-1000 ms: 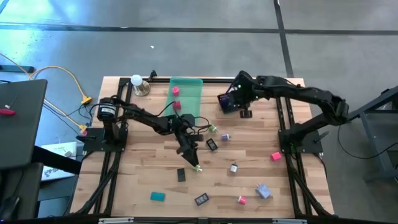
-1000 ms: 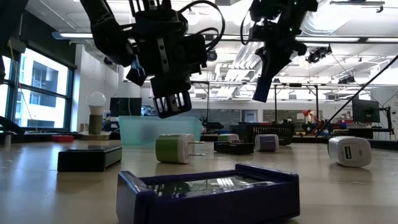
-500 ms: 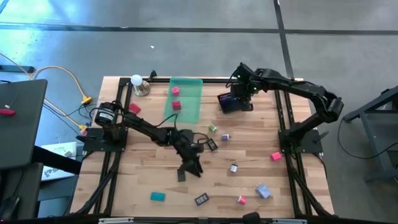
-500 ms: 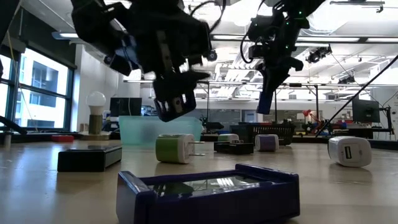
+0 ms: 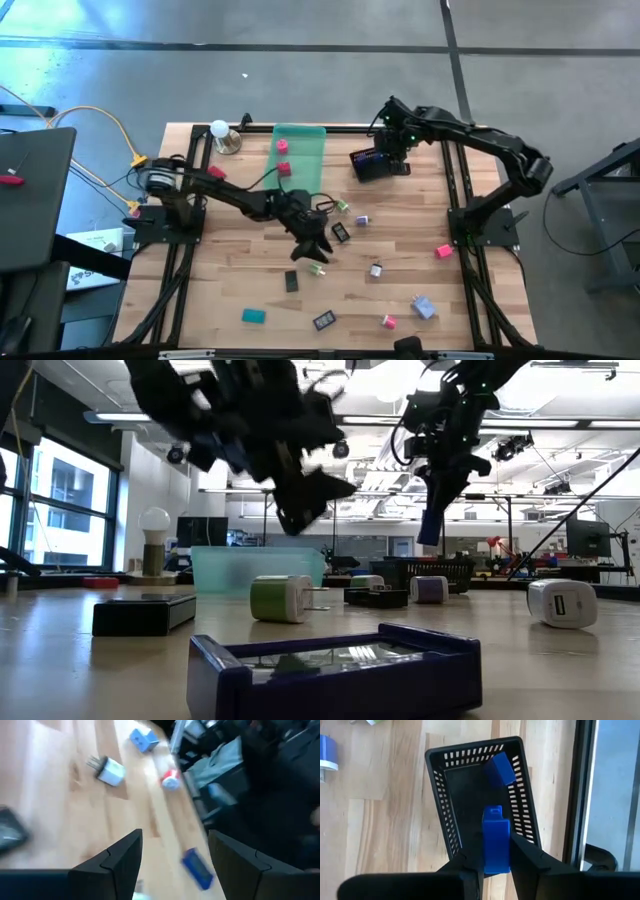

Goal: Pick & Place Office items
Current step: Put the blue digital clock into the black bin

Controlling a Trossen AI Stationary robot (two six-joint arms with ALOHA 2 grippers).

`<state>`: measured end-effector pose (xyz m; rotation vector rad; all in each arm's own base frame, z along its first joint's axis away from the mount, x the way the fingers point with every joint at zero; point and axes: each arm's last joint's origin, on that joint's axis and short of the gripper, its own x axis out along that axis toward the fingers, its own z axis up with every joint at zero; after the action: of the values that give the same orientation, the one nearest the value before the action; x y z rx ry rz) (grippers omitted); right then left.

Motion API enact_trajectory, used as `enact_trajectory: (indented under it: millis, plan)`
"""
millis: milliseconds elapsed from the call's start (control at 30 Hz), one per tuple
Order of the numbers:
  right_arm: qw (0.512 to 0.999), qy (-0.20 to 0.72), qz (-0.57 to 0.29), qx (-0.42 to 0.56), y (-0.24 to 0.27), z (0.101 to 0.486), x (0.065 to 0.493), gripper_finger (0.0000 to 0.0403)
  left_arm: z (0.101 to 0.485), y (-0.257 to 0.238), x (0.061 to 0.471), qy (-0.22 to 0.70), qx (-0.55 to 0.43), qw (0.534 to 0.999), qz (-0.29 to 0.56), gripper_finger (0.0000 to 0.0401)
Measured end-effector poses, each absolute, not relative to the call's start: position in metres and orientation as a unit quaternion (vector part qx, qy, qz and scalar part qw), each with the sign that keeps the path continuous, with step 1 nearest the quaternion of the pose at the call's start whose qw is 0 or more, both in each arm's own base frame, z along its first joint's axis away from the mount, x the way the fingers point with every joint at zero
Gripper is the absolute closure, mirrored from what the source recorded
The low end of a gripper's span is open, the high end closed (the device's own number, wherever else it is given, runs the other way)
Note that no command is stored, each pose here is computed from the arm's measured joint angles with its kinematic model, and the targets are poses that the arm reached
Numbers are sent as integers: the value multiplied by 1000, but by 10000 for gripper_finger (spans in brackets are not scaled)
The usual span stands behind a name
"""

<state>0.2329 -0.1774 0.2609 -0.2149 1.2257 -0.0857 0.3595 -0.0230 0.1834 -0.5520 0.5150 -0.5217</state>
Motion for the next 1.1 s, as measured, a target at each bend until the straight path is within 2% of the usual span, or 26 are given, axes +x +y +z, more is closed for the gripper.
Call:
enact_trajectory:
  millis: [133,200,267,500,833,1100]
  plan:
    - [810,578,-28,-92,-179,255,236,344,207,-21,336,283,-162,940,-101,181]
    - [806,584,-20,-91,-181,249,238,344,220,-22,324,287,-135,948,-29,181]
    - [800,593,-7,-96,-183,242,241,344,233,-21,312,290,-124,949,5,181]
    - [767,628,1,-133,-192,222,249,344,256,-18,285,306,-124,944,14,181]
    - [798,587,48,-132,-192,222,252,344,245,-19,290,325,-130,936,19,181]
    - [804,571,73,-147,-182,221,262,344,242,-19,294,325,-133,936,19,181]
